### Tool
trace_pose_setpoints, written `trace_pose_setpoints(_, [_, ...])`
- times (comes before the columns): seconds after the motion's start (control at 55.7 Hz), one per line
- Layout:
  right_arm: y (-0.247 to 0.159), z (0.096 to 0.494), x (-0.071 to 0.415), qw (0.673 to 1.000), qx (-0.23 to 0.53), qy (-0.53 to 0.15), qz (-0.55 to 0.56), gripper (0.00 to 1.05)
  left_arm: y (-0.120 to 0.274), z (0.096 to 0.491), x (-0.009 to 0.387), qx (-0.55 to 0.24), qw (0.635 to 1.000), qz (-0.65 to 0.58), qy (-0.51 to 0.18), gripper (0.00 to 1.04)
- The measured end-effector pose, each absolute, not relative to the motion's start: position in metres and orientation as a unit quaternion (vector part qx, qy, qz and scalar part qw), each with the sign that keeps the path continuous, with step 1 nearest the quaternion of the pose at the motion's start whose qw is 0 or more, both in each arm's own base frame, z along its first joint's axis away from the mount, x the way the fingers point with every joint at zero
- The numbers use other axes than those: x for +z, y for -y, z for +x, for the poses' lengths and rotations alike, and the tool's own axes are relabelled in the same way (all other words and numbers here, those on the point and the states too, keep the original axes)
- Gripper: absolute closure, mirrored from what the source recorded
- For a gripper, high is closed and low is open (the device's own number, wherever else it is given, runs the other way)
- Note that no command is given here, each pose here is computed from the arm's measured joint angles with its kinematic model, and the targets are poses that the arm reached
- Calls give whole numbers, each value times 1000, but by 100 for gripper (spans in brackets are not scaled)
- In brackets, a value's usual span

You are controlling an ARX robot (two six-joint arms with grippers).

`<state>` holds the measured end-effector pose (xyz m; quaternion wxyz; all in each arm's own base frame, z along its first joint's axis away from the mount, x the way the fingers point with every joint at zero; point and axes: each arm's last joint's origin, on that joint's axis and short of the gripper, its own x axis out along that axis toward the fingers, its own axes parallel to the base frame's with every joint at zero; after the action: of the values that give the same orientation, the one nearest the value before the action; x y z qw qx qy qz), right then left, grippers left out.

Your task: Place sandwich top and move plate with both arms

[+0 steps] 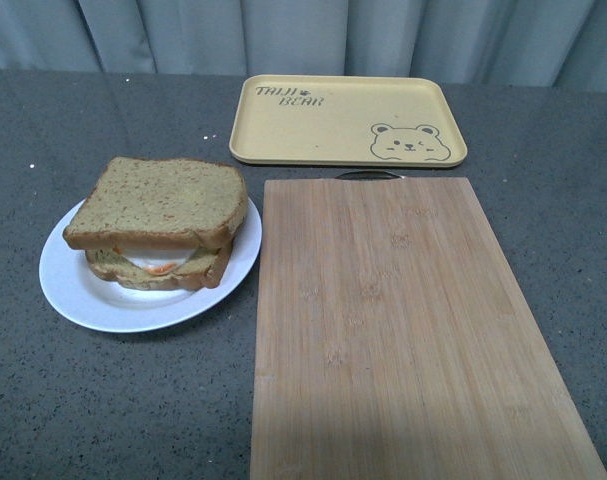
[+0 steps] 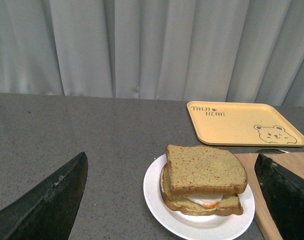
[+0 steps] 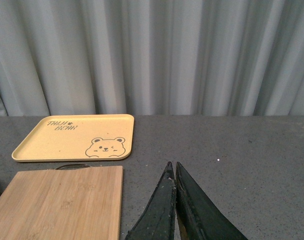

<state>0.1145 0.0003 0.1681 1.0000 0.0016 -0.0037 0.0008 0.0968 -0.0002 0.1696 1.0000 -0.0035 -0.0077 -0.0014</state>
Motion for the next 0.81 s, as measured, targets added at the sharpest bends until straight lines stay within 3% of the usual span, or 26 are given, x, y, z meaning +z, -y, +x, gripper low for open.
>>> trace_pose_setpoints(0.539, [0, 98, 165, 1000, 2, 1, 1, 103, 0, 97, 170, -1, 1000, -4, 8, 7])
trace_pose_setpoints(0.701, [0, 98, 165, 1000, 2, 1, 1, 80, 0, 97, 170, -1, 1000, -4, 8, 7])
trace_pose_setpoints(0.808, [0, 98, 165, 1000, 3, 1, 1, 56, 2, 104, 163, -57, 979, -80, -177, 7])
